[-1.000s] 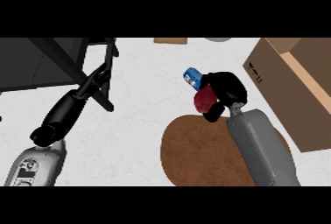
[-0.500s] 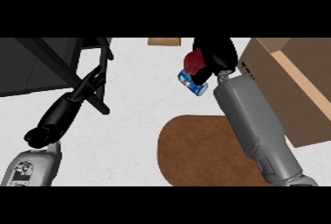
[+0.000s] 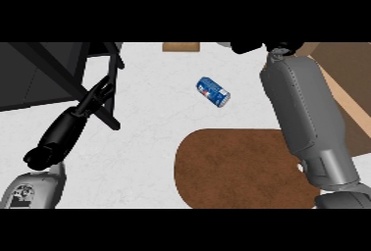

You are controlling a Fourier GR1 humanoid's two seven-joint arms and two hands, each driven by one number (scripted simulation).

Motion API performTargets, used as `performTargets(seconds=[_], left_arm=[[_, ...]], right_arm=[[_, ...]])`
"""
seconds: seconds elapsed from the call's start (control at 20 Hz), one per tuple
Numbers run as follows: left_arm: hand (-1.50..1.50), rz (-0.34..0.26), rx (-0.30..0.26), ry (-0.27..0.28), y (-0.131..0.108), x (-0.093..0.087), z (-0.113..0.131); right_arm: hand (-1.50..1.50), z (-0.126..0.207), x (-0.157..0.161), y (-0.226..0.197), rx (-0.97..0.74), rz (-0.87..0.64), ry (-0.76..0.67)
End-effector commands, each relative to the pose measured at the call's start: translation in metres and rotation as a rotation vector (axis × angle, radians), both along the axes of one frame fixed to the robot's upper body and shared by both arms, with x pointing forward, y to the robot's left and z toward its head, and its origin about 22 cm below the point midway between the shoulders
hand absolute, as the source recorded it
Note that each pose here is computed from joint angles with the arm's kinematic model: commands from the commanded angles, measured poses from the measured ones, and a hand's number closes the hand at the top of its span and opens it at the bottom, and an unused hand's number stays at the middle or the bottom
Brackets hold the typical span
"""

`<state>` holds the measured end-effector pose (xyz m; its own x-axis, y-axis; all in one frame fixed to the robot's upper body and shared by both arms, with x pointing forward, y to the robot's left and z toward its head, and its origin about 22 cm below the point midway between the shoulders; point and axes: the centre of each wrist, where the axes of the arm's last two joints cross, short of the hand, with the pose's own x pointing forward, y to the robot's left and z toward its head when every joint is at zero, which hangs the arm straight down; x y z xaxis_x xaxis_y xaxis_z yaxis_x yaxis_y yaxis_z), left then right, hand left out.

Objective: Pick the pear from the cutting board and place it in the cardboard box

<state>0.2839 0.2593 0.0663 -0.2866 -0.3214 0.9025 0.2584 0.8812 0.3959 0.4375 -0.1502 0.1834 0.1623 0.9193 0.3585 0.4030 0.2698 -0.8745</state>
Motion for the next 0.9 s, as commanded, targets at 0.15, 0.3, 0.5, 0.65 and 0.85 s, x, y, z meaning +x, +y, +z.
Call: performTargets(seconds=[0.15,0.3,0.5,0.65,0.85], left_arm=[[0.00,0.047,0.012,0.011,0.010,0.011,0.004],[0.00,0.041,0.021,0.015,0.007,0.004,0.016],[0.00,0.050,-0.013,0.009,-0.003,0.006,0.000],[0.00,0.030,0.012,0.008,0.006,0.003,-0.004],[0.00,0.027,0.010,0.011,0.003,0.007,0.000]], right_arm=[[1.50,0.018,0.013,-0.067,0.108,-0.207,-0.073],[1.50,0.015,0.015,-0.118,0.099,-0.261,-0.061],[1.50,0.030,0.015,-0.159,-0.004,-0.287,0.082],[1.50,0.007,0.007,-0.193,0.033,-0.276,0.237],[1.50,-0.018,-0.003,-0.225,0.099,-0.265,0.433]])
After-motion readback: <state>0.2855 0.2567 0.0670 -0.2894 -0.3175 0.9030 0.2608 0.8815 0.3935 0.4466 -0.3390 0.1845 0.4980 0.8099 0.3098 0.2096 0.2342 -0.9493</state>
